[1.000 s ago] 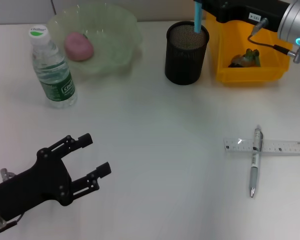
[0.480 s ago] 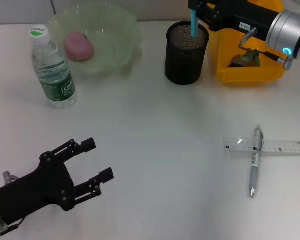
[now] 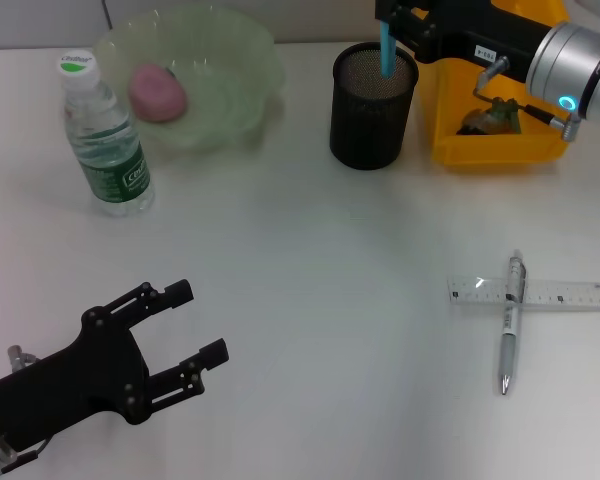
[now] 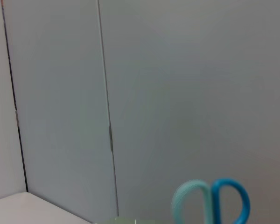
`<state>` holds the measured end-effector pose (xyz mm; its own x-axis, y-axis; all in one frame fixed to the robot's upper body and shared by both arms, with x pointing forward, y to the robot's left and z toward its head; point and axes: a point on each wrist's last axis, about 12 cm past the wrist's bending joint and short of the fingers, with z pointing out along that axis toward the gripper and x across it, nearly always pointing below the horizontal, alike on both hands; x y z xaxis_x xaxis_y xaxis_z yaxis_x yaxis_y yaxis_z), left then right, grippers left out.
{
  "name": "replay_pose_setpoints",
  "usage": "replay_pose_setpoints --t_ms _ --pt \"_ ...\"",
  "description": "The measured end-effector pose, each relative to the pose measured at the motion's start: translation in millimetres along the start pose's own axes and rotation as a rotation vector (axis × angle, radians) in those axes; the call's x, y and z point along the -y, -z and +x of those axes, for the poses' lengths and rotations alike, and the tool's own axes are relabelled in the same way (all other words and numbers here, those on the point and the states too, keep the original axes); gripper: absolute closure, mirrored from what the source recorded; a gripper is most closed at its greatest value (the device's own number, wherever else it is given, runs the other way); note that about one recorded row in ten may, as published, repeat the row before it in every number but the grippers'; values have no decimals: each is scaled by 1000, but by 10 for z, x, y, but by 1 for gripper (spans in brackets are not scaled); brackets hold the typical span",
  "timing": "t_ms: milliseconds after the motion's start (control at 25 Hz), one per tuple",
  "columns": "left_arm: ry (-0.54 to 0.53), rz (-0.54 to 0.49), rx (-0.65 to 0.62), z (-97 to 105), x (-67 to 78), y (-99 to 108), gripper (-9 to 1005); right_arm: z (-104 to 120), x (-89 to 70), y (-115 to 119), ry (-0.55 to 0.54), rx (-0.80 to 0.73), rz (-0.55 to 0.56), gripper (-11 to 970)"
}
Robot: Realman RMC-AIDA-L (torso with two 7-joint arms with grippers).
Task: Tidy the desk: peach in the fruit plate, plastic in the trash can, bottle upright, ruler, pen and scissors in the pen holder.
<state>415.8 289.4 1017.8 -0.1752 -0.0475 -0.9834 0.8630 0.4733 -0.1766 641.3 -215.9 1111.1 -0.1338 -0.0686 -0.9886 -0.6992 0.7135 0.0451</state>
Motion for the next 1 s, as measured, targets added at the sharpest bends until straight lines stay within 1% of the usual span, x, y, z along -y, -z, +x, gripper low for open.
replay_pose_setpoints --t_ms 280,520,760,1000 --pt "1 -10 -8 12 -5 6 211 33 0 16 -16 -4 6 560" --pt "2 -11 -9 15 -4 8 211 30 -12 31 -32 15 1 343" --pt "1 -11 -10 14 -5 11 211 -21 9 129 -120 125 16 336" --pt "1 -11 -10 13 -7 13 211 -50 -32 206 -155 182 -31 340"
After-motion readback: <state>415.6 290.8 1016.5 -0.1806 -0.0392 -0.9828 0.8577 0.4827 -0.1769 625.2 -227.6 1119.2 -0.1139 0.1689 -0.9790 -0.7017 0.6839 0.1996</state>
